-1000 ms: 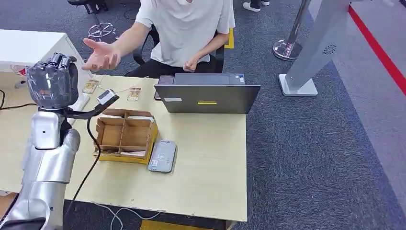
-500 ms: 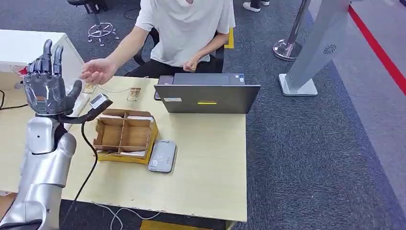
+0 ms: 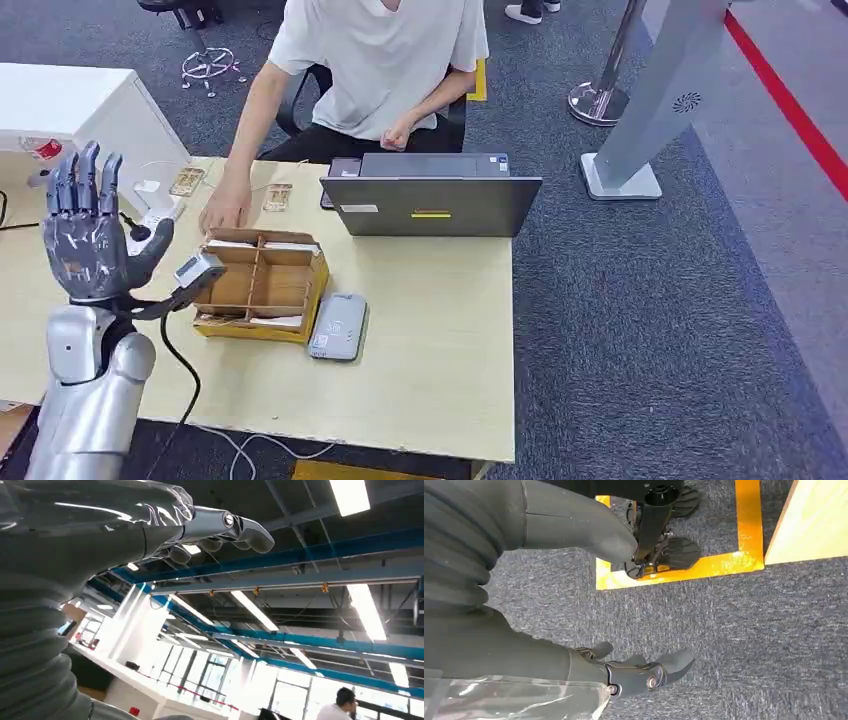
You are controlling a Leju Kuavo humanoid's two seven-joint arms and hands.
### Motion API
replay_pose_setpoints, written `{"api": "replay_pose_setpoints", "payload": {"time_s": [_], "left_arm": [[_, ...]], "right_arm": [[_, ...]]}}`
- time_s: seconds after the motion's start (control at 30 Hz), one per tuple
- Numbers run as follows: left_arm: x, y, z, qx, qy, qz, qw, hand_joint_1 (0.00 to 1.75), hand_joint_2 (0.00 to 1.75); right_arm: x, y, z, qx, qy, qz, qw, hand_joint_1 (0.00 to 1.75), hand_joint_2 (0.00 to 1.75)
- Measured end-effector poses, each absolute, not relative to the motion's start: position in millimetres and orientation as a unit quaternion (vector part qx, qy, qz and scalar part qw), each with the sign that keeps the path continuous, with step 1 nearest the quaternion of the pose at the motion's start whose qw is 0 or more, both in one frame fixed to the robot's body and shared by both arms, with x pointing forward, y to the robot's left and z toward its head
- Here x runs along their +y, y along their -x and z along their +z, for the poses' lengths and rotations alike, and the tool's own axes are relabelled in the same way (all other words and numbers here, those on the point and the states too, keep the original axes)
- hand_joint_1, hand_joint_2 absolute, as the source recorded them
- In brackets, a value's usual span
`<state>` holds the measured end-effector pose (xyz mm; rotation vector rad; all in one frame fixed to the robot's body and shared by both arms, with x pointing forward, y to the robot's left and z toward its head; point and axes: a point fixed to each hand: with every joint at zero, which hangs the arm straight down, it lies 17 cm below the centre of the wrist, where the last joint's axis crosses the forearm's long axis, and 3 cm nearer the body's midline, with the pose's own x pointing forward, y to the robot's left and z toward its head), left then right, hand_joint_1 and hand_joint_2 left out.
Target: Pass the card to the sensor for recognition and then transmit it.
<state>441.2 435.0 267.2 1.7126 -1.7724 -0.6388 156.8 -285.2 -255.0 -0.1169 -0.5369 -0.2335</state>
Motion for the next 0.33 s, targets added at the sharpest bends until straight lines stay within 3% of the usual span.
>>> {"api": "replay_pose_setpoints", "payload": {"time_s": [0.33], "left_arm": [[505.1, -300.6, 238.6, -0.712, -0.578, -0.183, 0.355, 0.00, 1.75]], "right_arm": [[-299.8, -131.2, -261.2, -0.242, 0.084, -0.153, 0.954, 0.00, 1.75]]}}
